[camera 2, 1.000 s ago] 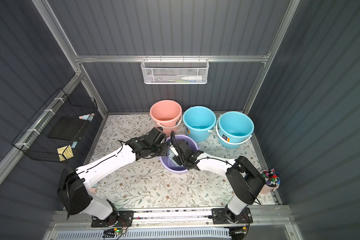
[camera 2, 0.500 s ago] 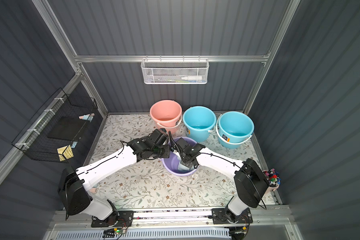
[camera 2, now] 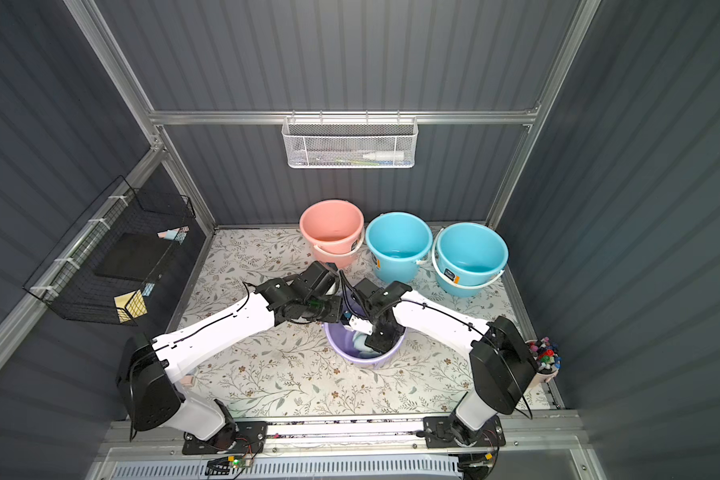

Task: Wipe the inside of the bucket with a cloth
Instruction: Wipe the dirt from the inside of the bucket.

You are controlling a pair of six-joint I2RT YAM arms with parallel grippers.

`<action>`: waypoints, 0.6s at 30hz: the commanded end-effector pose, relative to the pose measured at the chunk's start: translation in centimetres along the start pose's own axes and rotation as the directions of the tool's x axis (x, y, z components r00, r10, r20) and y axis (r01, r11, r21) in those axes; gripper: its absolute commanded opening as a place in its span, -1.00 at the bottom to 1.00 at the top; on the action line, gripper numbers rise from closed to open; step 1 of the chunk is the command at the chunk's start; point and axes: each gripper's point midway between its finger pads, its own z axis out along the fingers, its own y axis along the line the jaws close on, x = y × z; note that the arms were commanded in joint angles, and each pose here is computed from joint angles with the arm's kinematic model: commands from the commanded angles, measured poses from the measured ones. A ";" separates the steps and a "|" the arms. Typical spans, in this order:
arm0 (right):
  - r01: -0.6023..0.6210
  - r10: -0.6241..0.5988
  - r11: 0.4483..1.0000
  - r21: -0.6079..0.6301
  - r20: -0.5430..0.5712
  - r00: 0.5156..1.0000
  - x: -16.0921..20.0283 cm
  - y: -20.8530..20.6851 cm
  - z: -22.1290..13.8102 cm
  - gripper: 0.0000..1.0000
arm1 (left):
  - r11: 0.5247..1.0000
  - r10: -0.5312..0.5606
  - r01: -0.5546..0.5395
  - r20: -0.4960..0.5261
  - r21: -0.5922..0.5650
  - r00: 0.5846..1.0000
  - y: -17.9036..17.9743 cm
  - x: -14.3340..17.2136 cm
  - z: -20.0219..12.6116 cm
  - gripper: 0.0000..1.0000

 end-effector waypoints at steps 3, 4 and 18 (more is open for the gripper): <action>-0.043 0.077 0.967 -0.250 0.128 0.989 -1.9 4.0 -0.2 -1.00 | 0.999 -0.031 0.035 0.118 -0.035 0.993 1.0 -3.0 -1.6 -1.00; -0.050 0.094 0.968 -0.248 0.171 0.981 -2.8 3.8 -0.2 -1.00 | 0.999 -0.030 0.034 0.114 -0.035 0.993 1.0 -2.9 -1.5 -1.00; -0.322 0.243 0.947 -0.014 0.685 0.687 -11.0 -4.6 -3.2 -1.00 | 0.999 -0.037 0.039 0.106 -0.022 0.994 0.9 -2.6 -1.1 -1.00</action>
